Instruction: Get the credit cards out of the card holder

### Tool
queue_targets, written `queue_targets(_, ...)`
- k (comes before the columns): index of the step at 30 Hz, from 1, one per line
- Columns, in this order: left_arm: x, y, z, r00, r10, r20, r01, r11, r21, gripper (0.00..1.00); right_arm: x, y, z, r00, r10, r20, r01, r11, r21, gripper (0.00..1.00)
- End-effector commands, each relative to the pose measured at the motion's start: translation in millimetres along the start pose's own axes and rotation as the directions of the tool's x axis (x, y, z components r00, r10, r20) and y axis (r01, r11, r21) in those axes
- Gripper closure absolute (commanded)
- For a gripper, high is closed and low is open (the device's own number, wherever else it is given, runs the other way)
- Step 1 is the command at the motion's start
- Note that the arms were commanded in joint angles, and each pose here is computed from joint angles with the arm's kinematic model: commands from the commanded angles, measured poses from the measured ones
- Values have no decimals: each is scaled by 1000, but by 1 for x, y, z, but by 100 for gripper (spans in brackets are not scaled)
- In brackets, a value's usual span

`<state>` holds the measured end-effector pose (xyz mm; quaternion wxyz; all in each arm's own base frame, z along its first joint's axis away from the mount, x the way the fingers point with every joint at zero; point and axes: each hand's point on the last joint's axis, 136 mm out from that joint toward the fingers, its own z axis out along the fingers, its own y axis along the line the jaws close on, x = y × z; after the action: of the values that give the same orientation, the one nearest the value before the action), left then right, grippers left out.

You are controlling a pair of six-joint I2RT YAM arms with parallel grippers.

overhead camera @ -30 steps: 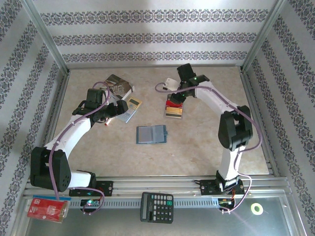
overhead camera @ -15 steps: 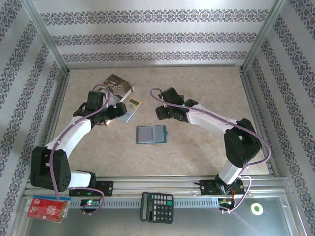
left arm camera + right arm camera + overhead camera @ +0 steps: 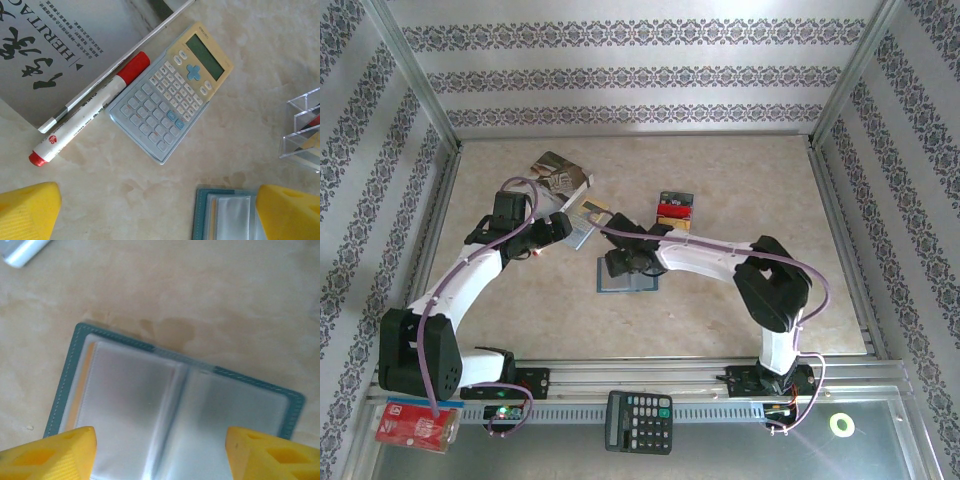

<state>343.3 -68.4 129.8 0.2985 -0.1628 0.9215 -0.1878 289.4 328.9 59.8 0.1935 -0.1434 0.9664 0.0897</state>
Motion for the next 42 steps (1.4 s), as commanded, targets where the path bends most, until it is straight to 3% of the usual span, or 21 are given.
queue_targets(1,-9,-1,-2,998,-42,50,41,999,29,0,7,-4,10,999,6,-41,-3,998,62,32)
queue_targets(17,-9,-8,8,996,-80,33,77,994,81,0,35,-16,34,985,66,-161,-48,992,115,41)
queue_targets(30,16,-22,27,982,-140,-125,157,978,141,1,52,-29,47,969,119,-216,-107,992,66,58)
queue_targets(35,42,-36,28,967,-142,-211,179,969,169,10,50,-26,48,971,120,-206,-114,993,41,64)
queue_targets(42,105,-54,30,918,-138,-371,199,972,129,27,52,-27,51,973,134,-189,-132,991,24,69)
